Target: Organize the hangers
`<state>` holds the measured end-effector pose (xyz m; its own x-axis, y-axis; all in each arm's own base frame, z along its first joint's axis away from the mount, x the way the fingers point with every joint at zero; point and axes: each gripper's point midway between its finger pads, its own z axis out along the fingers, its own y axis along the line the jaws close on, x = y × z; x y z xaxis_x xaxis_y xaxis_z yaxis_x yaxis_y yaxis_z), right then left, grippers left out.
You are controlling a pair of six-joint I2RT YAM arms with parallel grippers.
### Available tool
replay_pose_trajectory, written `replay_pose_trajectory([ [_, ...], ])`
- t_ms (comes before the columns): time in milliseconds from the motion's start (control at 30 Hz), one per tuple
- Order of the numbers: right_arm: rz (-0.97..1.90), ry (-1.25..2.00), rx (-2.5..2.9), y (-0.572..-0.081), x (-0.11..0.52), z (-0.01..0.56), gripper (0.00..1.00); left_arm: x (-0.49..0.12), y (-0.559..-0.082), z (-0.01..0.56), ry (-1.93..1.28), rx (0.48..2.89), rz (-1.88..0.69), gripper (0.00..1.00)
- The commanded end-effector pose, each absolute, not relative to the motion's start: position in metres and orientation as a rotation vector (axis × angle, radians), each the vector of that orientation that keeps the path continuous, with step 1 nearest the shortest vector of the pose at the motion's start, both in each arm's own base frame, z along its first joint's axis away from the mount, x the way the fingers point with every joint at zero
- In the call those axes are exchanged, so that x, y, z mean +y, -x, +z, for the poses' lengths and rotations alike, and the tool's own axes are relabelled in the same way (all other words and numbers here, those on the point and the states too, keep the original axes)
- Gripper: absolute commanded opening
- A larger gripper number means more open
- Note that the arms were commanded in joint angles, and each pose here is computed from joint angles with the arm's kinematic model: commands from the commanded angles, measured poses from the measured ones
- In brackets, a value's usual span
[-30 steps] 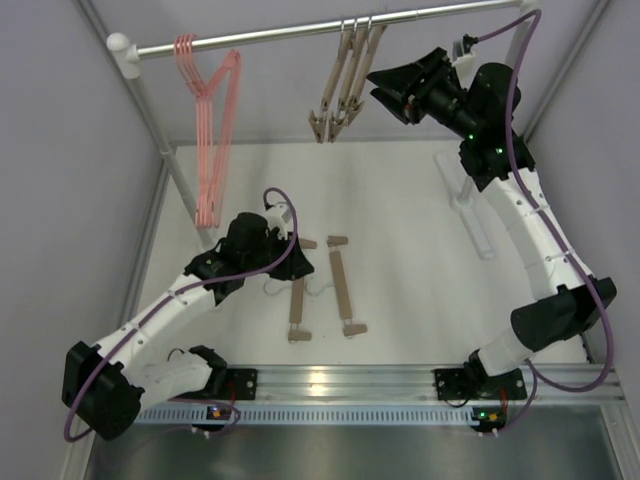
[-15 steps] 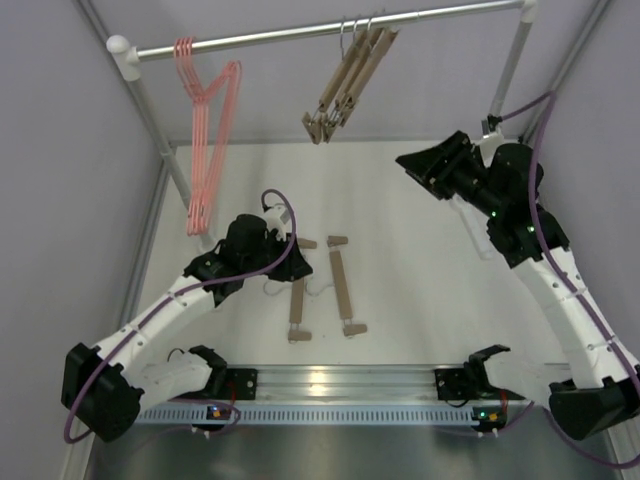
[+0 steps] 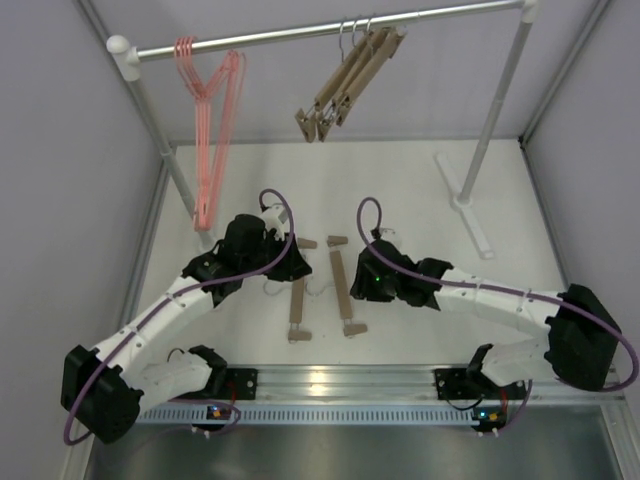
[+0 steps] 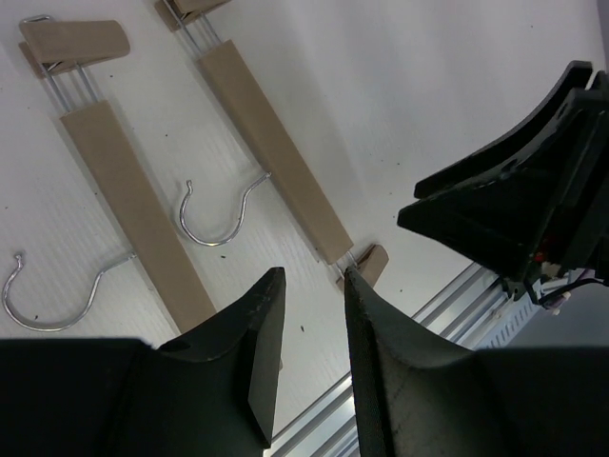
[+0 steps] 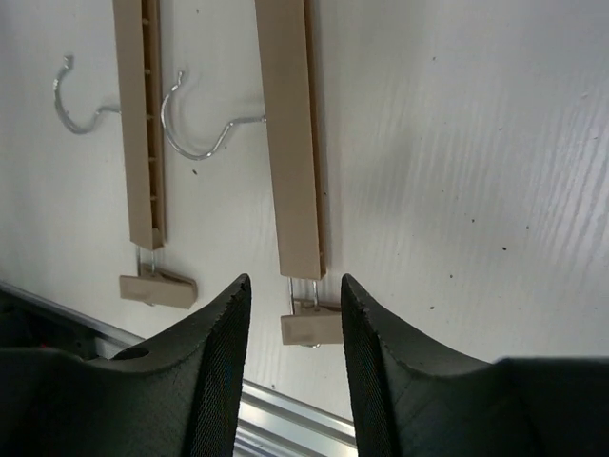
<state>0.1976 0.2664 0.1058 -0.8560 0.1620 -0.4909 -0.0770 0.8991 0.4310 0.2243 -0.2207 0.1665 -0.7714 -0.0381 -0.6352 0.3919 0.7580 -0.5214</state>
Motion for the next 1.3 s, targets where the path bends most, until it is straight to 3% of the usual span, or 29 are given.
replay_pose_trajectory([
  [0,0.553,-0.014,2.454,-0.201,0.288,0.106,0.4,-0.222,-0.226,0.189,-0.271,2.263,-0.894,0.36],
  [367,0.381,0.191,2.535,-0.185,0.33,0.053,0.43,-0.219,-0.226,0.191,-0.268,2.259,-0.885,0.36],
  [867,0.22,0.232,2.593,-0.18,0.321,0.02,0.44,-0.216,-0.228,0.186,-0.274,2.274,-0.866,0.36],
  [1133,0.119,0.225,2.61,-0.175,0.298,0.009,0.11,-0.216,-0.228,0.183,-0.277,2.285,-0.868,0.36],
  [1267,0.071,0.2,2.596,-0.174,0.28,0.015,0.03,-0.216,-0.229,0.182,-0.28,2.288,-0.861,0.36],
])
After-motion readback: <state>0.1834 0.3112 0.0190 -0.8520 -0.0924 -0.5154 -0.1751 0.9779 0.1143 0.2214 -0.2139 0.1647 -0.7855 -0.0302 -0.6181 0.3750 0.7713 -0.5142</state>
